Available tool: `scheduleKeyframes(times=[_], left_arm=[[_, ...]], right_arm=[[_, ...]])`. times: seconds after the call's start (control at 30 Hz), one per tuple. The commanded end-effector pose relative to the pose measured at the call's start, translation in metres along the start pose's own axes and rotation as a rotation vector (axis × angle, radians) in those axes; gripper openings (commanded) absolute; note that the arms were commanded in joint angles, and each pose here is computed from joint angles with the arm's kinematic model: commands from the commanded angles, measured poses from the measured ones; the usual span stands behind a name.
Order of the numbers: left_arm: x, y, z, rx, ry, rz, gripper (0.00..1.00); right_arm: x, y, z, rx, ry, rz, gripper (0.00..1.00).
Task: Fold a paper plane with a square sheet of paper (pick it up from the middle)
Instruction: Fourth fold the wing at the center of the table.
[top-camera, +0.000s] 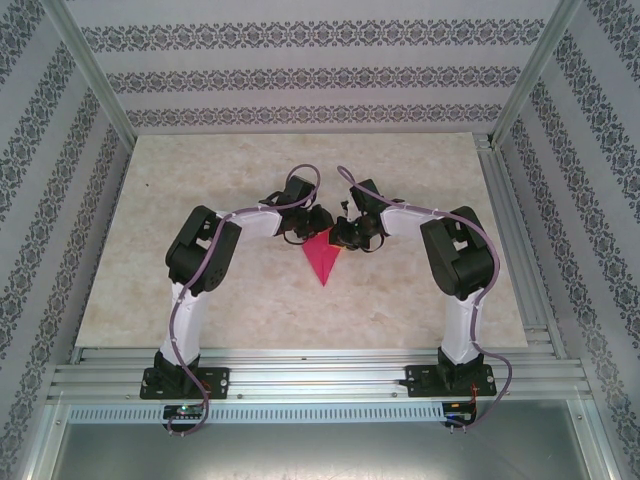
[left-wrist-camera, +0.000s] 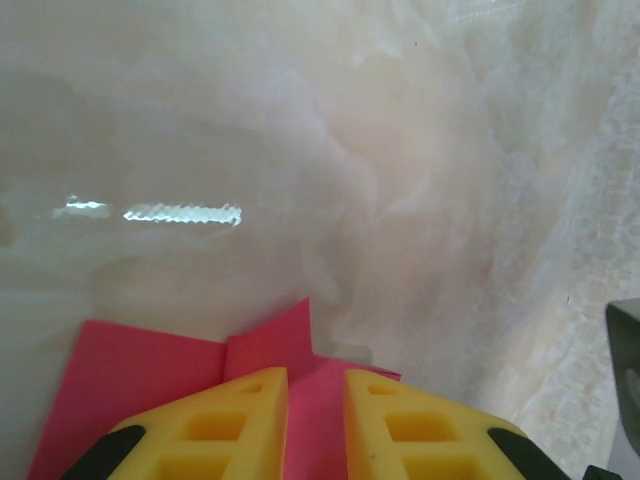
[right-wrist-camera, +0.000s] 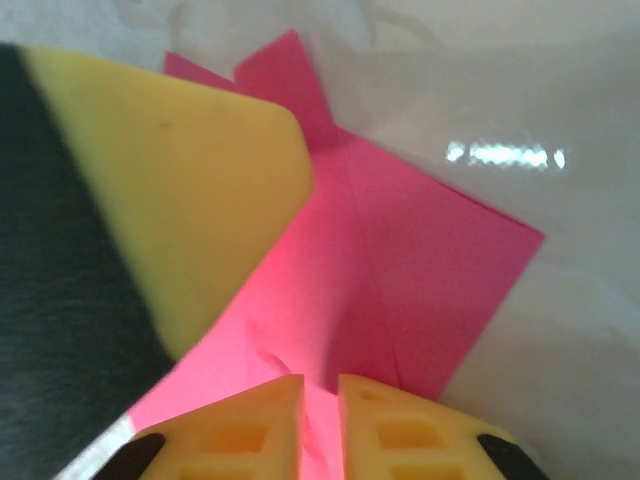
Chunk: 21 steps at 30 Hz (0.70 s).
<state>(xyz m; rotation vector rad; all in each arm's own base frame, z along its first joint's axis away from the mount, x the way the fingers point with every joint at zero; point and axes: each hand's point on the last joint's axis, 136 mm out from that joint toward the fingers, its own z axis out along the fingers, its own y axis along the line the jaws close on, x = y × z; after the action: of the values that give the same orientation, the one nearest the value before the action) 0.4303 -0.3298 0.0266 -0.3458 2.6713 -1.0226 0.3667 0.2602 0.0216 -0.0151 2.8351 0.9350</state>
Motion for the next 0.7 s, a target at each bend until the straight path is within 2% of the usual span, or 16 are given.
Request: scheduleKeyframes(times=[0.0, 0.1, 0.27, 0.37, 0.47, 0.67], left_arm=[[0.001, 0.017, 0.012, -0.028, 0.017, 0.003, 0.23], [0.002, 0.016, 0.011, -0.024, 0.018, 0.003, 0.24], [0.001, 0.013, 0.009, -0.028, 0.02, 0.018, 0.24], [0.0, 0.012, 0.008, -0.025, 0.016, 0.02, 0.24], [0.001, 0.013, 0.008, -0.033, 0.024, 0.025, 0.24], [0.002, 0.011, 0.009, -0.021, 0.029, 0.024, 0.24]], right_arm=[[-0.013, 0.026, -0.022, -0.071, -0.07, -0.039, 0.18], [-0.011, 0.031, -0.032, -0.077, -0.088, -0.05, 0.2], [0.004, 0.041, -0.042, -0.126, -0.103, -0.045, 0.15], [0.022, 0.056, -0.035, -0.172, -0.046, -0.059, 0.11], [0.033, 0.057, -0.031, -0.162, -0.058, -0.059, 0.13], [0.052, 0.036, 0.001, -0.148, 0.018, 0.024, 0.1]])
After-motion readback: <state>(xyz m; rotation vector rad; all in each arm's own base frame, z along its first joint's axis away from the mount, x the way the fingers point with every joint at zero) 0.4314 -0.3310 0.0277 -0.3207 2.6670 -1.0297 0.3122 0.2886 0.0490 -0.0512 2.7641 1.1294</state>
